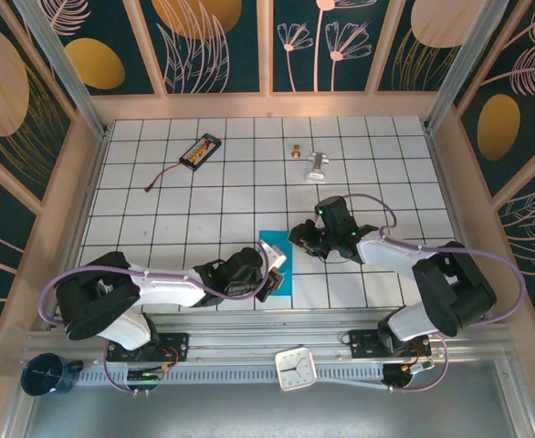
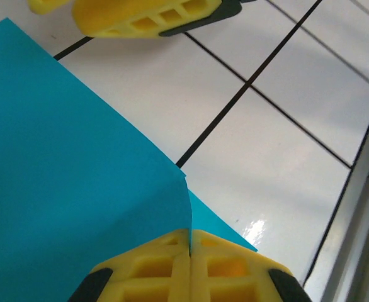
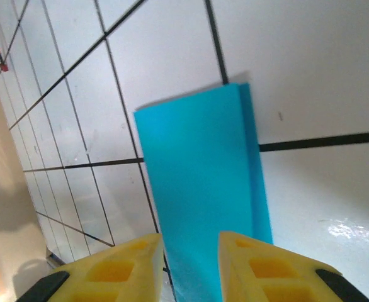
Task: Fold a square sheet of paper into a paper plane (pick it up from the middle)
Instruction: Fold the triangle at the bottom-center of the table.
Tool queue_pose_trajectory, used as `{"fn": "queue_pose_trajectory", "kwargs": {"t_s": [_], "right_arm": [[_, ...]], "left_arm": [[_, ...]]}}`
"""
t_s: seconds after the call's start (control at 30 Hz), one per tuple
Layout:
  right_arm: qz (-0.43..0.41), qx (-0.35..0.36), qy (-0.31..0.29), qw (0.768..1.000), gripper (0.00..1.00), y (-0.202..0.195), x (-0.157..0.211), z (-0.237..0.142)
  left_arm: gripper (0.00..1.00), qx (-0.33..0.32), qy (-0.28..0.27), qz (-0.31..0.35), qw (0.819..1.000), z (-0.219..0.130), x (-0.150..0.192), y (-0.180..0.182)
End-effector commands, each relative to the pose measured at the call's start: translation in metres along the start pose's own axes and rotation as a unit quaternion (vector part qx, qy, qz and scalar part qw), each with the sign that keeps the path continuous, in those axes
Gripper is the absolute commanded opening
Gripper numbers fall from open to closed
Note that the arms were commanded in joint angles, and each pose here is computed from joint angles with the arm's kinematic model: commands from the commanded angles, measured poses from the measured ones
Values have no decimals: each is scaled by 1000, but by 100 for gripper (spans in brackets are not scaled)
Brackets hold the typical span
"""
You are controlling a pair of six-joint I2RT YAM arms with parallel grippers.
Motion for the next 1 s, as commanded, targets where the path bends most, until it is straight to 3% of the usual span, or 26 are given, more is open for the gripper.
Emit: {"fn": "queue_pose_trajectory", "kwargs": {"t_s": [0.0, 0.17, 0.37, 0.97], "right_arm": [[-46, 0, 1, 999, 26, 10, -5, 2], [-58, -16, 23, 998, 18, 24, -9, 25], [-73, 16, 40, 996, 14, 6, -16, 53], [-99, 84, 54, 990, 9, -37, -14, 63]], "left_arm": [[0, 37, -27, -32, 998, -1, -10, -6], [0, 43, -33, -49, 997, -3, -10, -2], [0, 50, -36, -62, 996, -3, -9, 2], [0, 83, -29, -119, 989, 0, -3, 25]]}}
Point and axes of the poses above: each hand's point on the last joint's axis, 136 mm out from that joint toward the fingers, its own z axis out along the fingers, its own y axis along the line the jaws close on, x = y × z, the point moved 2 cm from there along -z, back along the fingers, and after that the axes turned 11 degrees about z, right-handed, at the moved point
